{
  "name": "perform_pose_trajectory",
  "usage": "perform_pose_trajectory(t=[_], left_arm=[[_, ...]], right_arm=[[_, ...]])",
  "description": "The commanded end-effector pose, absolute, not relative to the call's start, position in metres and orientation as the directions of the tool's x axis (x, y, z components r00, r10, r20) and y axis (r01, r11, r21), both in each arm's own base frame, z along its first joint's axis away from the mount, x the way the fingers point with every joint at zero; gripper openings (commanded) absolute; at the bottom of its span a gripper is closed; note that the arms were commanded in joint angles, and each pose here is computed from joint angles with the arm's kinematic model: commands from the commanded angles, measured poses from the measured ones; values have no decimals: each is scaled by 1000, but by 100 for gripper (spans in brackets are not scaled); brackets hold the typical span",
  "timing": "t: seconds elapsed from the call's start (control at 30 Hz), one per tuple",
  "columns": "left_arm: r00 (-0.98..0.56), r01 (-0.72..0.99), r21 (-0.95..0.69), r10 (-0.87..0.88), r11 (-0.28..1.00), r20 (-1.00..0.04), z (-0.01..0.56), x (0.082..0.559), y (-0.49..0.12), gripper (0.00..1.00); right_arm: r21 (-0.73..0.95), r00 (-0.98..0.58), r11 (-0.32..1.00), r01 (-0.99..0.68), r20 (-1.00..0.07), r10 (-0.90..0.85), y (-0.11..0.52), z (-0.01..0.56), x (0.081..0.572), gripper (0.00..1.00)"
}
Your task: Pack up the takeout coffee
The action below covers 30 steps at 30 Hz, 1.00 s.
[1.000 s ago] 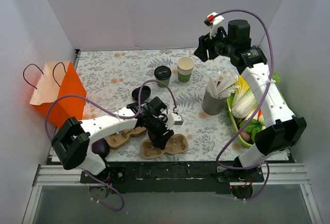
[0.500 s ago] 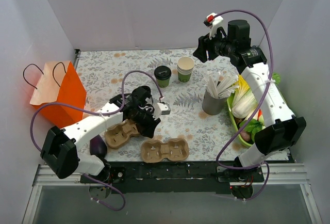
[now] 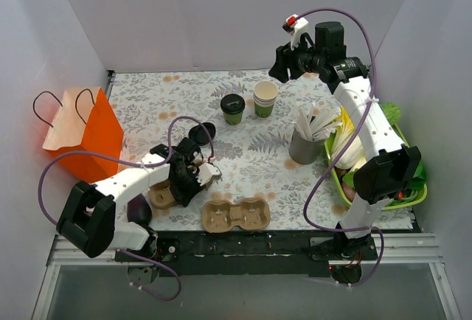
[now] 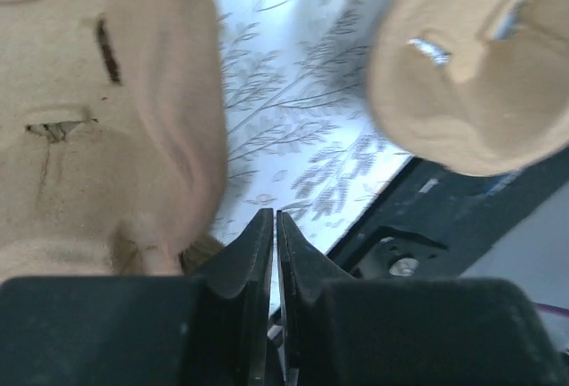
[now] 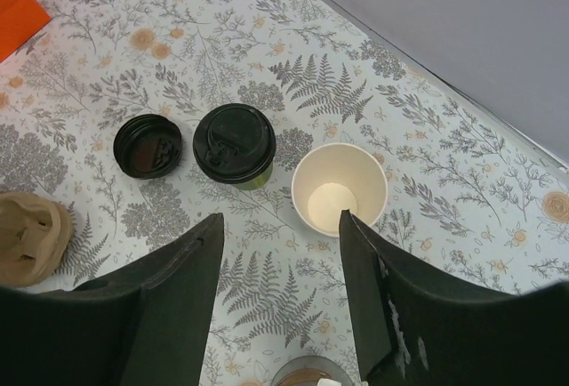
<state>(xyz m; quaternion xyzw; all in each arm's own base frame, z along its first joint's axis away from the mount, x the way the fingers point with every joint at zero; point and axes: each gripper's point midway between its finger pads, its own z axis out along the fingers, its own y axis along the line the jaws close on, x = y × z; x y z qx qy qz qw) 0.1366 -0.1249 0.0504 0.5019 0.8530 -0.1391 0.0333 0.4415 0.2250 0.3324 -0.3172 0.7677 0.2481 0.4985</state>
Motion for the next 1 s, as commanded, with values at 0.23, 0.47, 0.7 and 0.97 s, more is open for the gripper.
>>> perform_pose_trajectory(t=[0.23, 0.47, 0.7, 0.97], left_arm=[[-544, 800, 181, 819, 571, -182, 43, 233, -59, 6], [-612, 722, 252, 765, 644, -201, 46, 288, -33, 6], [-595, 799, -124, 743, 589, -307, 80, 228, -76, 10], [-506, 862, -322, 705, 392, -497, 118, 201, -171, 3]], right_arm=[[56, -257, 674, -736, -945, -201, 223, 358, 439, 62], [53, -266, 674, -737, -940, -216, 221, 351, 434, 62], [44, -267, 674, -737, -935, -231, 217, 344, 427, 62], [49, -272, 675, -736, -935, -229, 218, 341, 427, 61]])
